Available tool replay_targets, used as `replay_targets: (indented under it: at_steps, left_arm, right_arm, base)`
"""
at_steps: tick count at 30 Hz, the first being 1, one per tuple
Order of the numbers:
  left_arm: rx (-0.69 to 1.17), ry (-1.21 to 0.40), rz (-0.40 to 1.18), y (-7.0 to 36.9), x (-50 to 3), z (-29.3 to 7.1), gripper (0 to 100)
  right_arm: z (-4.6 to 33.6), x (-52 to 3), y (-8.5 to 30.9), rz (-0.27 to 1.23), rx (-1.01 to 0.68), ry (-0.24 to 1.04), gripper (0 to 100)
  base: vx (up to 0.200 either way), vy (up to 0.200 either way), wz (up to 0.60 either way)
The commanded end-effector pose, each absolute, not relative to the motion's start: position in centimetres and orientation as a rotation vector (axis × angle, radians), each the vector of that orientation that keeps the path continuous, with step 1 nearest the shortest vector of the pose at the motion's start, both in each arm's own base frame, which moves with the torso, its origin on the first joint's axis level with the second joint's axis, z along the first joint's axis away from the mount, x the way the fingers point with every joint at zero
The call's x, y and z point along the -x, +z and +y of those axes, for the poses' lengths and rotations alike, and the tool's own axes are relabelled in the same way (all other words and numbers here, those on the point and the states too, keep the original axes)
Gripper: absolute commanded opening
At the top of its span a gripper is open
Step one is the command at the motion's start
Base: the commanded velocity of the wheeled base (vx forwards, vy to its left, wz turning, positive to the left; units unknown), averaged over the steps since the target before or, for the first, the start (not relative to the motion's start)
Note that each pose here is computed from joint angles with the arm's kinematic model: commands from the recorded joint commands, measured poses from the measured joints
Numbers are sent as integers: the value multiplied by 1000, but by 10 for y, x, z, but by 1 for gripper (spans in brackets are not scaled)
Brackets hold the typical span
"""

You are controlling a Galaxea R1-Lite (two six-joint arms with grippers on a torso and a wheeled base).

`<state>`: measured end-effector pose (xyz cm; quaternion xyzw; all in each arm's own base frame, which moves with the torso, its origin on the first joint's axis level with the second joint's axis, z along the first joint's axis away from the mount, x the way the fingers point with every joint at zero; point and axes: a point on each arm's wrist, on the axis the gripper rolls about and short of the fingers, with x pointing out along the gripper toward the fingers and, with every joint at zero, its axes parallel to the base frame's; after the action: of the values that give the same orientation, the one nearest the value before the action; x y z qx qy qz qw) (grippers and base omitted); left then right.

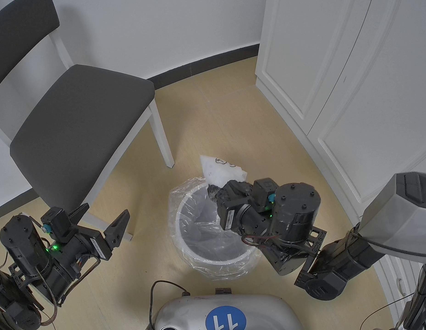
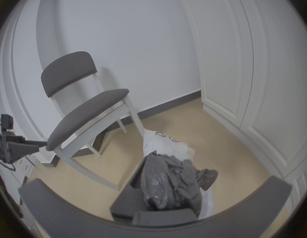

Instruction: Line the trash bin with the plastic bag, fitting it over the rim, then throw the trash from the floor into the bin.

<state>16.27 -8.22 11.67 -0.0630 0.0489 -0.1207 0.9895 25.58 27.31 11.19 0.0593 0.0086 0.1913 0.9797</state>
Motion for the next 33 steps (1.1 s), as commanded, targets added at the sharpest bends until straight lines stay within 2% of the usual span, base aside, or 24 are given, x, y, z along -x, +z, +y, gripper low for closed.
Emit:
replay_targets:
  at_steps: [1,14,21,33]
  left_arm:
    - [119,-241,110,113,-162,-83,100]
    - [122,-237,103,114,-161,-82,100]
    - [122,-236,106,113,-161,-83,100]
    - [122,-232,121,110,-164,-84,100]
  right_arm:
    - [286,-245,110,69,-147,425,0]
    - [303,-262,102,345,-313,443,0]
    - [296,-281,81,466,-291,400,0]
    - [299,-311,40,546,-356,330,0]
  base:
    - [0,0,0]
    - [0,0,0]
    - [0,0,0]
    - [0,0,0]
